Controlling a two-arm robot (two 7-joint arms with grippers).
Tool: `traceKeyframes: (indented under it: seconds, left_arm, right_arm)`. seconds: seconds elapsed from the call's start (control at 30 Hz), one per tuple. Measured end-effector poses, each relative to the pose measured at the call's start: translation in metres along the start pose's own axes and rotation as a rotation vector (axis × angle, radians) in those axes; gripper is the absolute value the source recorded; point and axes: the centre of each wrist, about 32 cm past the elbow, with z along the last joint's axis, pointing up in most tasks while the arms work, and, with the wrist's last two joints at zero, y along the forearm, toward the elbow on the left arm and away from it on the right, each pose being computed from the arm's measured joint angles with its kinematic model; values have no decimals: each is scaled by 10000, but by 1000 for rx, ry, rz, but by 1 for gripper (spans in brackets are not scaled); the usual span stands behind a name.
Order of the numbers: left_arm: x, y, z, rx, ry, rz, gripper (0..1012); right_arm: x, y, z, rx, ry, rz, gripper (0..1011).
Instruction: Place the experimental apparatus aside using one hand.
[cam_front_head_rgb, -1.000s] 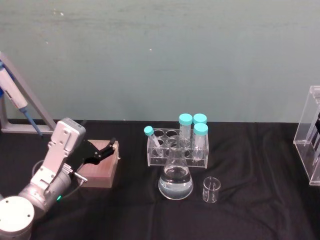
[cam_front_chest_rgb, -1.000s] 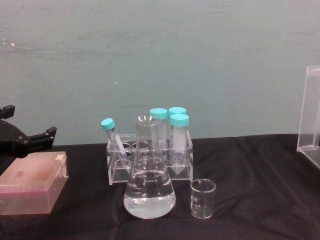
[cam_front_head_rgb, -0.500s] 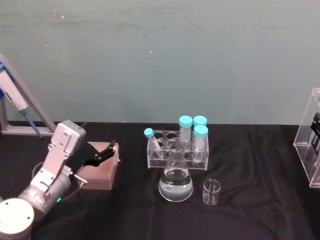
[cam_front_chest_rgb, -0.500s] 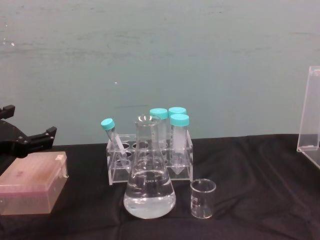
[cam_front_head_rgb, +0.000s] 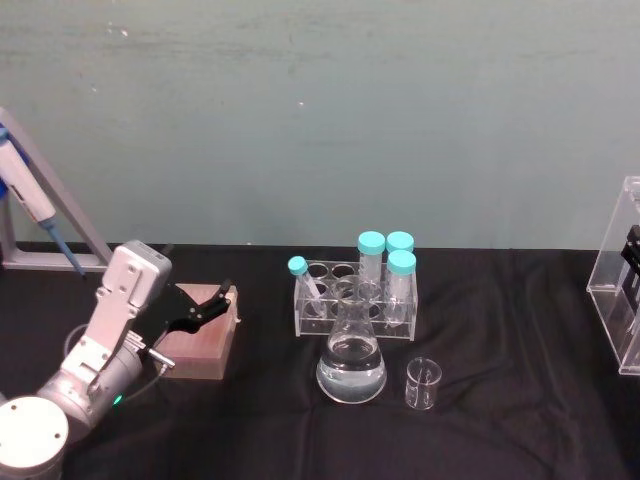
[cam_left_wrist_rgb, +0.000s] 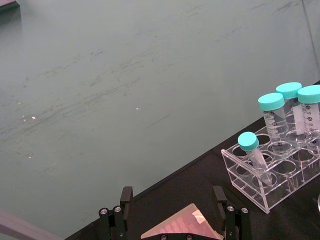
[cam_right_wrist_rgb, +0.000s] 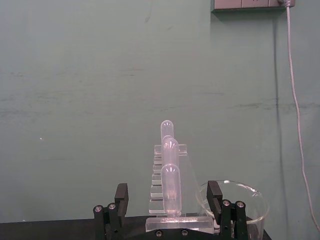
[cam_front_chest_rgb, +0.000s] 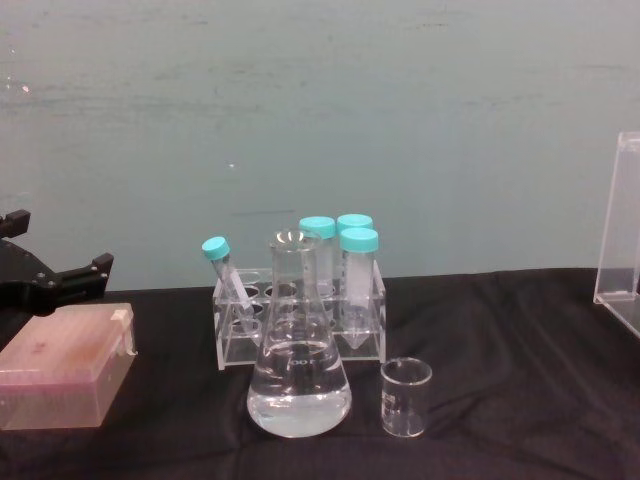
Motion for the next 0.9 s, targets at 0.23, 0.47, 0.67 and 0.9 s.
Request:
traceKeyframes:
  seconds: [0.23,0.47,0.67,0.9]
  left_arm:
    - [0,0,0,0,0,0,1000]
    - [0,0,0,0,0,0,1000]
    - [0,0,0,0,0,0,1000]
    - [0,0,0,0,0,0,1000]
  right_arm:
    - [-10,-19,21,8,-9,8,1003]
    - [-32,-69,37,20,-28,16,1003]
    - [-44,-119,57,32,-41,7,1003]
    - [-44,-179,104,56,-60,-4,1003]
